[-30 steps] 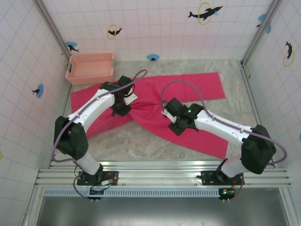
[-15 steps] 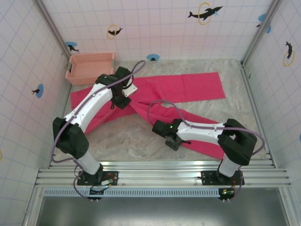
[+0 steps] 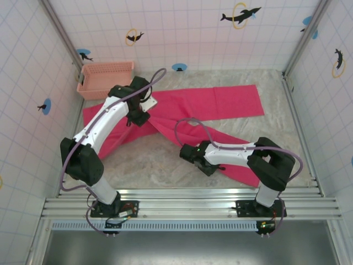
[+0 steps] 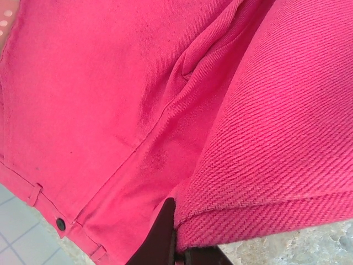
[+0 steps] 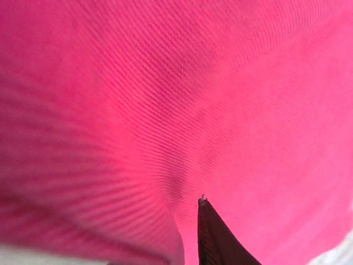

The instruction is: Roll up the long pants

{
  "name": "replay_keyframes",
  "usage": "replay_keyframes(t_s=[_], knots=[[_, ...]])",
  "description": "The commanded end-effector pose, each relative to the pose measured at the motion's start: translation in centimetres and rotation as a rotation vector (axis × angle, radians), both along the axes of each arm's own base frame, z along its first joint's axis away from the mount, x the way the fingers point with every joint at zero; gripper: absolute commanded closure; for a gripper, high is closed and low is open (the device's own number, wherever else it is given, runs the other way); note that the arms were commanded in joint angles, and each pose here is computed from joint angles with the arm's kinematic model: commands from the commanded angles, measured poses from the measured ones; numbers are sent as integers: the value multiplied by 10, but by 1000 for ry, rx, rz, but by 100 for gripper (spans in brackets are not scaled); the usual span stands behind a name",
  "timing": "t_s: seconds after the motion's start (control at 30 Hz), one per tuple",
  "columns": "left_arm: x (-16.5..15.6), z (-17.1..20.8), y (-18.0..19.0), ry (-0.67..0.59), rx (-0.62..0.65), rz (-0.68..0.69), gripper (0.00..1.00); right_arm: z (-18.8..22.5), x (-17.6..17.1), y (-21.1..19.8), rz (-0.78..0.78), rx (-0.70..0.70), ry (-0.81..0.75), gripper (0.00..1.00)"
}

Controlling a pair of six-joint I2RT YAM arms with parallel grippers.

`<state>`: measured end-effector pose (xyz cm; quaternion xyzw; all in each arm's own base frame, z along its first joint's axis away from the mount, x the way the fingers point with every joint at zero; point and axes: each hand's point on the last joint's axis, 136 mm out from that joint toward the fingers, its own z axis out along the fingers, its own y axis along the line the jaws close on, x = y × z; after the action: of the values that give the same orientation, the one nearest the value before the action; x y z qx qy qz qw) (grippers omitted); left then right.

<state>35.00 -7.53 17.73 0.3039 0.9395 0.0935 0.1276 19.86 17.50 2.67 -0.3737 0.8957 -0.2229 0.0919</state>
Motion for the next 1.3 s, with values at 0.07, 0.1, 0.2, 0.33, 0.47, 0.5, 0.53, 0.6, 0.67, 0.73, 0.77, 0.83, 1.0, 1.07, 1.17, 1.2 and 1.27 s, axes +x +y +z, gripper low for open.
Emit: replay_keyframes(t_s=[0.07,0.1,0.2,0.33,0.47,0.5,0.53,0.6,0.67,0.73,0.77,0.83,1.0,1.07,1.17,1.2,1.27], knots=[[8,23,17,-59,47,18,100,63,27,-37,-95,-33,-209,100],[11,26,20,-67,57,25,100,76,33,-42,-111,-26,-242,100],[22,34,27,-92,84,36,100,114,55,-57,-172,18,-324,100],[41,40,35,-118,119,44,100,146,90,-77,-233,49,-367,100],[63,40,35,-140,134,33,100,166,134,-86,-240,20,-379,100],[67,39,36,-143,143,28,100,166,144,-88,-242,18,-366,100],[74,37,35,-152,146,20,100,165,155,-91,-245,11,-351,100],[85,32,37,-153,165,12,100,161,176,-94,-234,-6,-320,100],[97,28,40,-150,177,9,100,153,196,-99,-229,-38,-286,100],[109,25,43,-147,180,11,100,143,215,-105,-236,-56,-248,100],[116,23,44,-145,176,16,100,138,224,-107,-237,-66,-227,100],[128,21,47,-142,178,27,100,131,240,-107,-241,-69,-198,100],[160,10,54,-137,226,25,100,115,279,-99,-228,-66,-166,100],[173,0,56,-127,241,13,100,109,293,-97,-222,-72,-154,100],[186,-18,62,-106,252,-1,100,94,314,-96,-219,-79,-139,100],[189,-32,63,-84,251,-7,100,91,320,-97,-220,-75,-139,100],[195,-48,67,-67,248,-4,100,80,332,-100,-231,-72,-134,100]])
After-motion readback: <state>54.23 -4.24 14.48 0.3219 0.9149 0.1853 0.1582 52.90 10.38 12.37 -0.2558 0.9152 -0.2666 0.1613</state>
